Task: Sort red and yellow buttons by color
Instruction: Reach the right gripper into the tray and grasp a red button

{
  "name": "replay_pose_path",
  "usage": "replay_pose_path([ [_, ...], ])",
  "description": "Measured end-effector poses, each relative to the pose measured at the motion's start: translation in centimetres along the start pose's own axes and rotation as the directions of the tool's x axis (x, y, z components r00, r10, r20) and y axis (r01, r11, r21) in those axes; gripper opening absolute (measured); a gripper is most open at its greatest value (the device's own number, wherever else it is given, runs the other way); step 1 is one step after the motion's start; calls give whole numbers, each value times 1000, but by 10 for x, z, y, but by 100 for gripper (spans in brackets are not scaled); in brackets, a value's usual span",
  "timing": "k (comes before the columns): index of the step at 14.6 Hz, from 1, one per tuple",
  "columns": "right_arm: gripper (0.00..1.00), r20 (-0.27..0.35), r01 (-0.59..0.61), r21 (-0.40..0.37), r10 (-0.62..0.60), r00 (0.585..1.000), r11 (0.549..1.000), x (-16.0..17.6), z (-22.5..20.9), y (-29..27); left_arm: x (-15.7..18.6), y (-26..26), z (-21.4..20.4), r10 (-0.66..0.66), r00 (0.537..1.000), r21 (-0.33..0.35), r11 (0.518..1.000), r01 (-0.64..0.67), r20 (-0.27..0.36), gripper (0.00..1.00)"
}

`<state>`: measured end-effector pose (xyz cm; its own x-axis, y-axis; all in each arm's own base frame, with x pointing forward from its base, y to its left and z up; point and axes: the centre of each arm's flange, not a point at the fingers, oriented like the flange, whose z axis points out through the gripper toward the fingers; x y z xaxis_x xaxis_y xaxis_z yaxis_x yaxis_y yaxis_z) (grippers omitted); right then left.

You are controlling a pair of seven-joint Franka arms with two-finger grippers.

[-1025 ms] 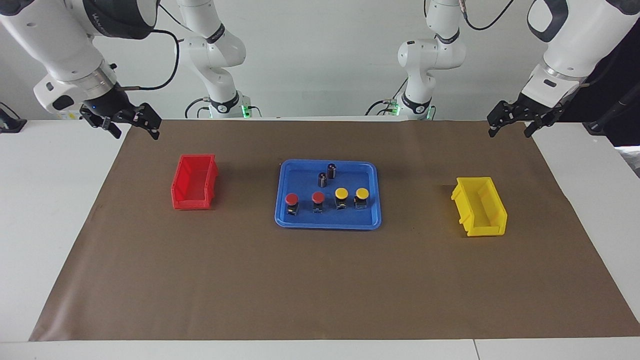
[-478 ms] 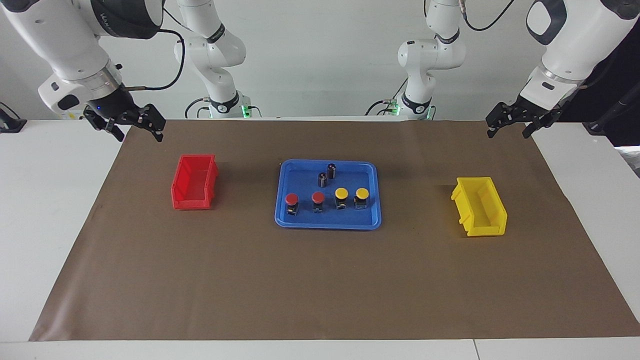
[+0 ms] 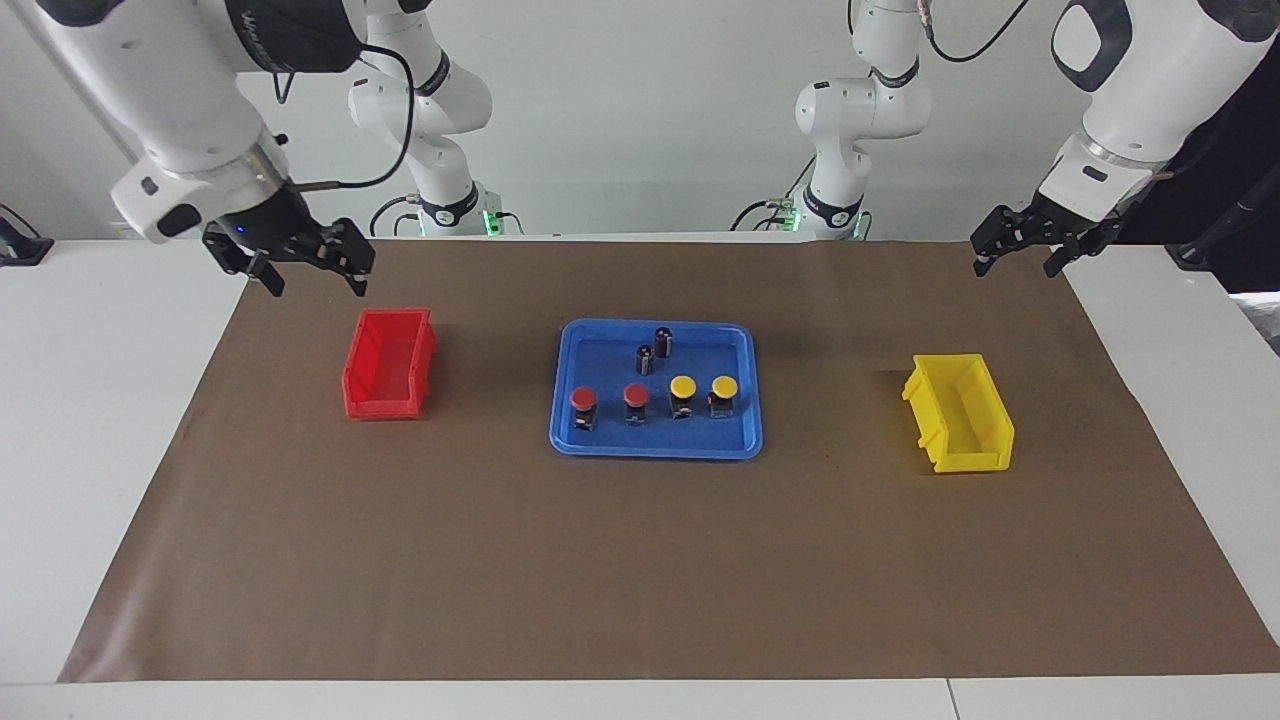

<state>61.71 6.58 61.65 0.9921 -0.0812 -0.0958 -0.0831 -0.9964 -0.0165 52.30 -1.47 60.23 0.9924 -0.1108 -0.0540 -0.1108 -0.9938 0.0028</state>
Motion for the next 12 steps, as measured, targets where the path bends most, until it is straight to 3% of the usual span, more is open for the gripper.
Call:
replay_pose_path([
  [6, 100, -79, -64, 43, 67, 995, 997, 12, 88, -155, 0, 0, 0, -1, 1000, 0, 1000, 1, 1, 100],
  [12, 100, -125, -19, 59, 26, 992, 998, -23, 187, -179, -1, 0, 4, -1, 1000, -1, 1000, 1, 9, 100],
])
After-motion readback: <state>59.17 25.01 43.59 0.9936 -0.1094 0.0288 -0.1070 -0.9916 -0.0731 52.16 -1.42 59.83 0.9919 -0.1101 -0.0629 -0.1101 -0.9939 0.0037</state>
